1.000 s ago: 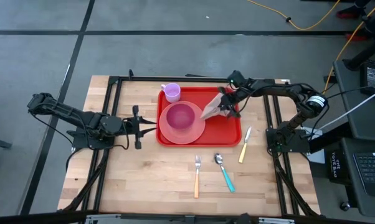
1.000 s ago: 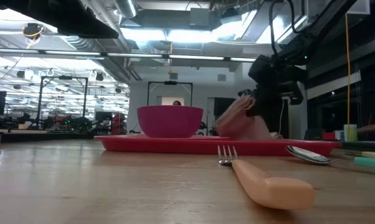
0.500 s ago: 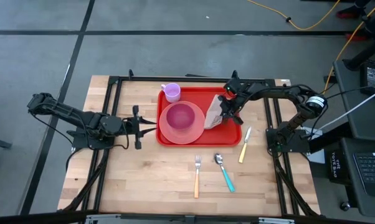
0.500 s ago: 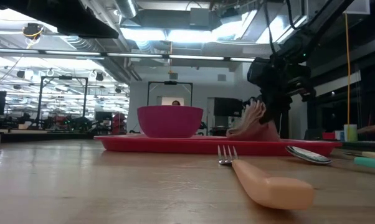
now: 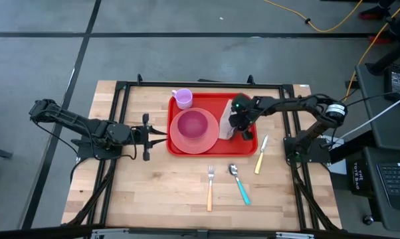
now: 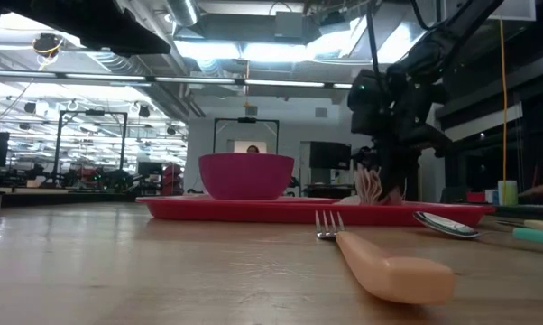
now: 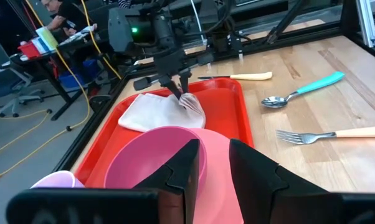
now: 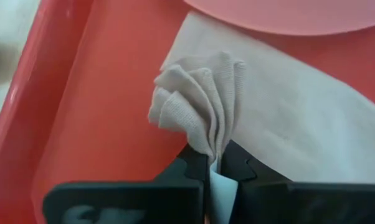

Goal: Set up tray
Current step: Put the brown table napkin on the red tray to the right of the pink plate

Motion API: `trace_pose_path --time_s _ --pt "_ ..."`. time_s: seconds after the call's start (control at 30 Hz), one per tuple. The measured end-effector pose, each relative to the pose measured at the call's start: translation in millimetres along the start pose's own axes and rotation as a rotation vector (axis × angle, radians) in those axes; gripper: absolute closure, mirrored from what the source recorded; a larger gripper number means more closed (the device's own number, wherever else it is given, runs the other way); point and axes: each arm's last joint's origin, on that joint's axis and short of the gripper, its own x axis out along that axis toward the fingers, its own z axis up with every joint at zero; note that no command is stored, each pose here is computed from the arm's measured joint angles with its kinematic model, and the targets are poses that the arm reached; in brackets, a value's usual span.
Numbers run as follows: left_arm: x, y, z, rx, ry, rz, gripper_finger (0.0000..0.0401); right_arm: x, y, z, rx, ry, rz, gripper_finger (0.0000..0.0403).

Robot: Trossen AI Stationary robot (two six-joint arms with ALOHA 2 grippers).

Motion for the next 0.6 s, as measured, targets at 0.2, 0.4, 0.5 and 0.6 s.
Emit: trace_pose_path --time_s 0.2,0.4,0.5,0.6 --pt "0 0 0 0.001 0.000 0.000 0.0319 6 12 7 0.029 0.087 -0.079 0.0389" --pt "0 0 0 0.000 0.000 0.000 0.0319 10 23 14 0.056 0.103 -0.085 0.0389" --pt "0 0 0 0.000 0.000 0.001 0.0319 12 29 17 0.069 0.130 -0.105 0.0389" --pt "0 0 0 0.000 0.000 0.001 0.0319 15 36 21 0.040 0.138 -0.119 0.0389"
